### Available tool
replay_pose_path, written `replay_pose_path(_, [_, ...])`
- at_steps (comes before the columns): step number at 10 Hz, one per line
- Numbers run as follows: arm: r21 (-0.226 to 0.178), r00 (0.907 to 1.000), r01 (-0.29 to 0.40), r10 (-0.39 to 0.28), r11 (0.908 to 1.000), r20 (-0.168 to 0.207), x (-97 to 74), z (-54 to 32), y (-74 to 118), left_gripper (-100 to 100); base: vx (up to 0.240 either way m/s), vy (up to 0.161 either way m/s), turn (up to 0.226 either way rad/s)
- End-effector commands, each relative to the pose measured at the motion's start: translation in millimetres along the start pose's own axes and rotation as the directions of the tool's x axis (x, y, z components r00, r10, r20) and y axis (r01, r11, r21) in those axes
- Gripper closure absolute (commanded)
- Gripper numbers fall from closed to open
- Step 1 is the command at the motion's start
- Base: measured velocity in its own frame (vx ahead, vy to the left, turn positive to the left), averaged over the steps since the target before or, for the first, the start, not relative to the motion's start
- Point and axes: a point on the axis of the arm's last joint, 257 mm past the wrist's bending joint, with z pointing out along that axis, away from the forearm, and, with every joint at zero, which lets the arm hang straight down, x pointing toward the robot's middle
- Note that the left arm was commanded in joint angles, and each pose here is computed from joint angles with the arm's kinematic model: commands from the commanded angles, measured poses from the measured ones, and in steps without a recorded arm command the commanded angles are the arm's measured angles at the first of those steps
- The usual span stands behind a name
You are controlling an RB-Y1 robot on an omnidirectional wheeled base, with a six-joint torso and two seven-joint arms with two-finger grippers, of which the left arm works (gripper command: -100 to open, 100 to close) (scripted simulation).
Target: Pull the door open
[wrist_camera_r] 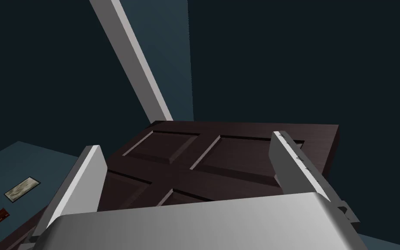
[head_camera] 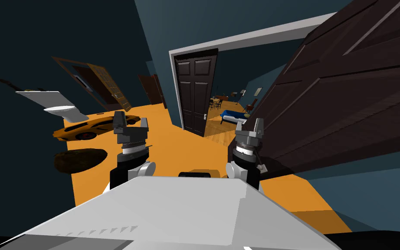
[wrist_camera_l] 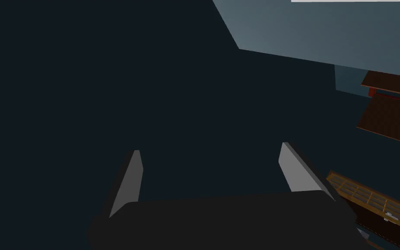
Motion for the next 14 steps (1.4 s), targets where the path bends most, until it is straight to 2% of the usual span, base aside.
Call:
replay_pose_path(1, [-0.007,0.9987,-0.049,0.049,0.9988,-0.010,0.8,-2.2,5.6,-100,0.140,-0.048,-0.012])
replay_pose_path(5, [-0.019,0.9888,-0.147,0.146,0.9890,-0.032,1.9,-6.8,16.8,-100,0.091,-0.019,-0.032])
replay_pose_path(8, [-0.026,0.9744,-0.221,0.219,0.9750,-0.049,2.6,-10.6,25.4,-100,0.083,-0.020,-0.024])
replay_pose_path(11, [-0.032,0.9475,-0.314,0.312,0.9487,-0.072,3.1,-15.9,36.7,-100,0.092,-0.024,-0.032])
replay_pose_path(13, [-0.034,0.9243,-0.375,0.371,0.9263,-0.089,3.2,-19.5,44.2,-100,0.098,-0.034,-0.033])
replay_pose_path(14, [-0.035,0.9088,-0.410,0.405,0.9113,-0.099,3.2,-21.7,48.8,-100,0.096,-0.034,-0.035])
